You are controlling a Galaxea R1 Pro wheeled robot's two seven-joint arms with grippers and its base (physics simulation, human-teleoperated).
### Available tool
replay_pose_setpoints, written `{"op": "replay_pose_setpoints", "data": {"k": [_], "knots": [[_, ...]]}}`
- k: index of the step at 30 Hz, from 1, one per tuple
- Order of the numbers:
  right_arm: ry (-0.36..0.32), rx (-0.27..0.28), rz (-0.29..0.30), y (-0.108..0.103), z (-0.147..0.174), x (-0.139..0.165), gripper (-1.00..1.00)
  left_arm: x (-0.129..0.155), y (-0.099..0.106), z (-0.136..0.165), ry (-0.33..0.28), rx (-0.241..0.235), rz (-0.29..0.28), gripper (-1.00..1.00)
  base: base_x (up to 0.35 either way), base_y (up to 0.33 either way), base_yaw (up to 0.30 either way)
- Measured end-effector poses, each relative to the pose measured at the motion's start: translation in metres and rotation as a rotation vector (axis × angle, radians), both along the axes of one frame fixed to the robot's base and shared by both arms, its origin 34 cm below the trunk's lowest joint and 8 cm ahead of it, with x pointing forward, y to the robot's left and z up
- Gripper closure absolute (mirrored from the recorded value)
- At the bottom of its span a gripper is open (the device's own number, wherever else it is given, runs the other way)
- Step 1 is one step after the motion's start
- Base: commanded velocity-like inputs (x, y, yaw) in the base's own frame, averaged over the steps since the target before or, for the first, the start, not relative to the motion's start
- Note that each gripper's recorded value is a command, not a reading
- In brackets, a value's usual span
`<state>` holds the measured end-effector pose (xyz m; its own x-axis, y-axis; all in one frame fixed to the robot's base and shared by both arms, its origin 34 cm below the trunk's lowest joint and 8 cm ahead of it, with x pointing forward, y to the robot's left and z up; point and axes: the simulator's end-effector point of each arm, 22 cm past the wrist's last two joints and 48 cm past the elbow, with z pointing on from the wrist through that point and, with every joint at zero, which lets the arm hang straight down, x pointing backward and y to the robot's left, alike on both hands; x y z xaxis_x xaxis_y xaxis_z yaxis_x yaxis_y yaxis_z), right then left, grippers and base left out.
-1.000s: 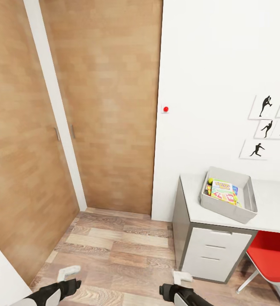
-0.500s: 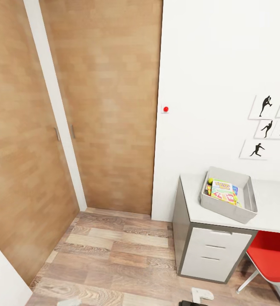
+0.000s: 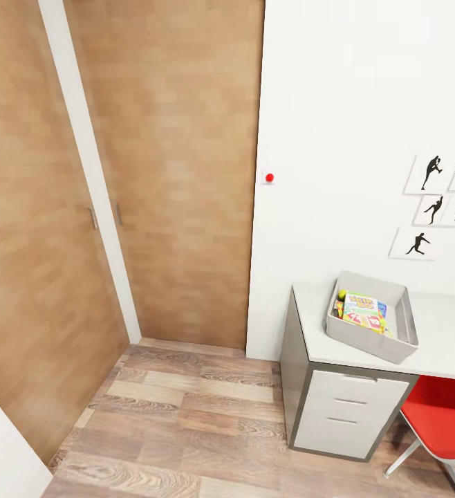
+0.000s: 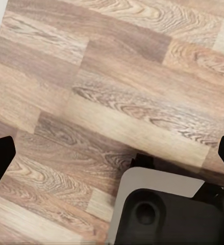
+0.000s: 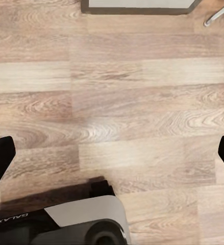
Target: Put all the toys in the child's room - the three board games (two on the bed and one on the table), the two jigsaw puzzles on the table, and the tennis ball on the table - inside the toy box on the table in the child's room.
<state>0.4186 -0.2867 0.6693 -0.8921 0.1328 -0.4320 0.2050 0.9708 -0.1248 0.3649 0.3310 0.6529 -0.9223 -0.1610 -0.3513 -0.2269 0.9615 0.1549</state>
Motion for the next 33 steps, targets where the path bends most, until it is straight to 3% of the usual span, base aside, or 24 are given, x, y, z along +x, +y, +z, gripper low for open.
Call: {"op": "replay_pose_setpoints", "data": {"k": [8, 33], "knots": [[-0.011, -0.016, -0.011, -0.011, -0.005, -0.018, -1.00, -0.018, 0.000, -0.005, 0.023, -0.004, -0.004, -1.00, 0.000, 0.000, 0.000], [-0.012, -0.018, -0.019, -0.014, -0.006, -0.022, -1.00, -0.028, 0.002, -0.008, 0.036, -0.002, -0.009, -1.00, 0.000, 0.000, 0.000]]}}
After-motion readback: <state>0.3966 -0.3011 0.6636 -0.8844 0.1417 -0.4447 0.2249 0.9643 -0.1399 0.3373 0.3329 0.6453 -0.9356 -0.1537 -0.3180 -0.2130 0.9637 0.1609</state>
